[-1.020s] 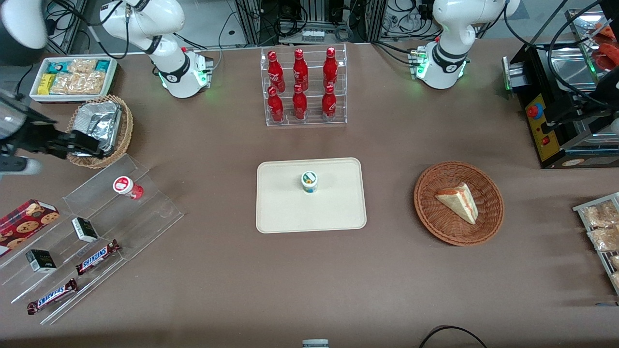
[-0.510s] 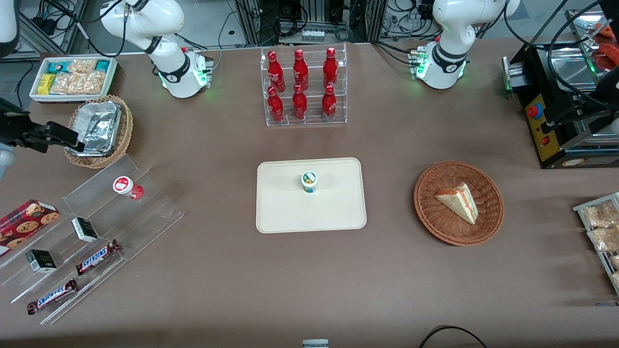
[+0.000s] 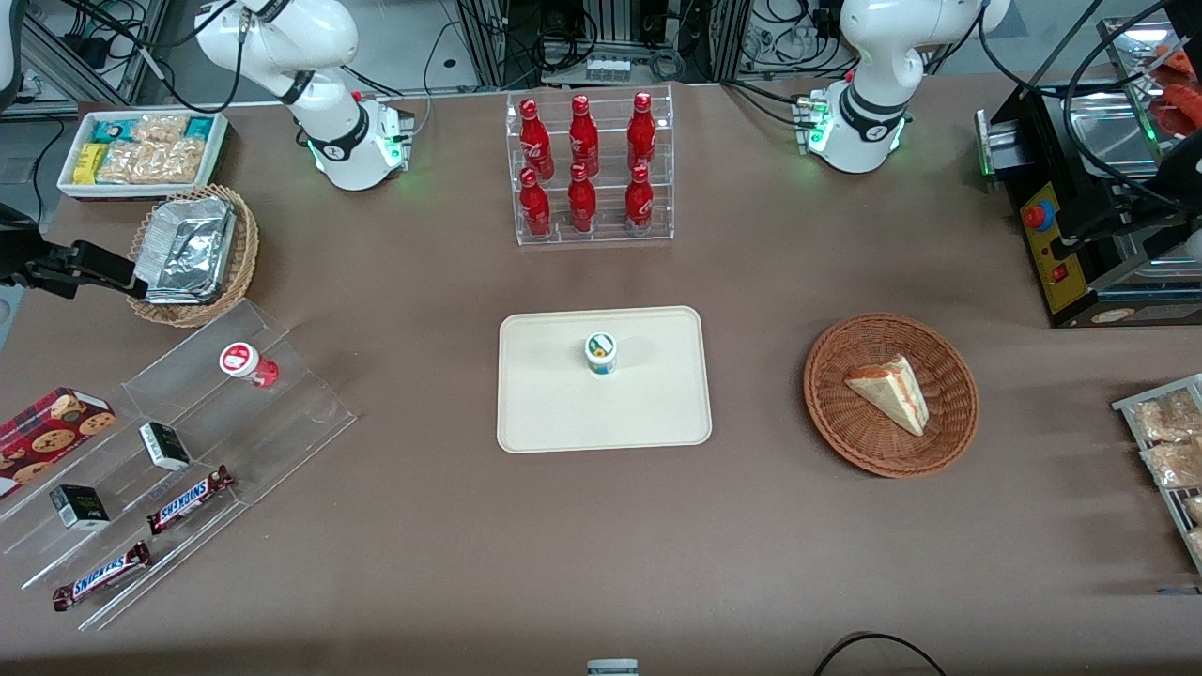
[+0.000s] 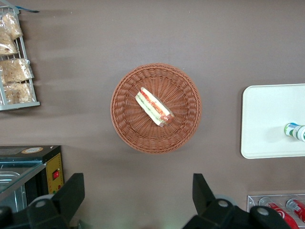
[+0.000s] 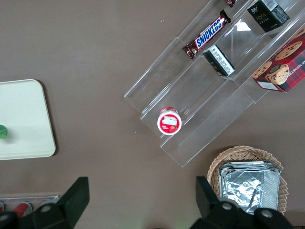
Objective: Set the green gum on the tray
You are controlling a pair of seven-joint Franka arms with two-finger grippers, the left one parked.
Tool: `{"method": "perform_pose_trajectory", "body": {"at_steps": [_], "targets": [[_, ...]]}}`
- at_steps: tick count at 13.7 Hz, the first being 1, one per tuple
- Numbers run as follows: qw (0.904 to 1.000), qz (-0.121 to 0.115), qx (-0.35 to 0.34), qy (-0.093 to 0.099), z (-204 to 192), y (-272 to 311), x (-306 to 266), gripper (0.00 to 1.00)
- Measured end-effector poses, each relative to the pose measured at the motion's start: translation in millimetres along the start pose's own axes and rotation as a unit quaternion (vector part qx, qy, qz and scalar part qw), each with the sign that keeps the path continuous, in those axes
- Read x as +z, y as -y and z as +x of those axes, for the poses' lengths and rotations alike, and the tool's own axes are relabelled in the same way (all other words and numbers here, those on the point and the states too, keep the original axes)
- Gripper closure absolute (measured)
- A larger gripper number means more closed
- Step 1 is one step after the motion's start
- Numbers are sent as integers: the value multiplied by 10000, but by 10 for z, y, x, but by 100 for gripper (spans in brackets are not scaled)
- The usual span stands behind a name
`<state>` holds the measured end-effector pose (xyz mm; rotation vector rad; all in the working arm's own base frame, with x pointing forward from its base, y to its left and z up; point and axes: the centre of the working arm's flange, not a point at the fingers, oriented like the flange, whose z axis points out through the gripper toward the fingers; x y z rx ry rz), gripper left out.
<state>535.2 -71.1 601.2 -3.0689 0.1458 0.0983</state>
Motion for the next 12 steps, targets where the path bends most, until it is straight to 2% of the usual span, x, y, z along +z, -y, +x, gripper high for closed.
{"method": "perform_pose_trajectory", "body": {"at_steps": [2,5,12], "targets": [[10000,-40,-6,43,92,6,93,0],[9997,-239,-26,-12,185,-13,144,0],[9997,-246,-43,-87,190,6,78,0]]}}
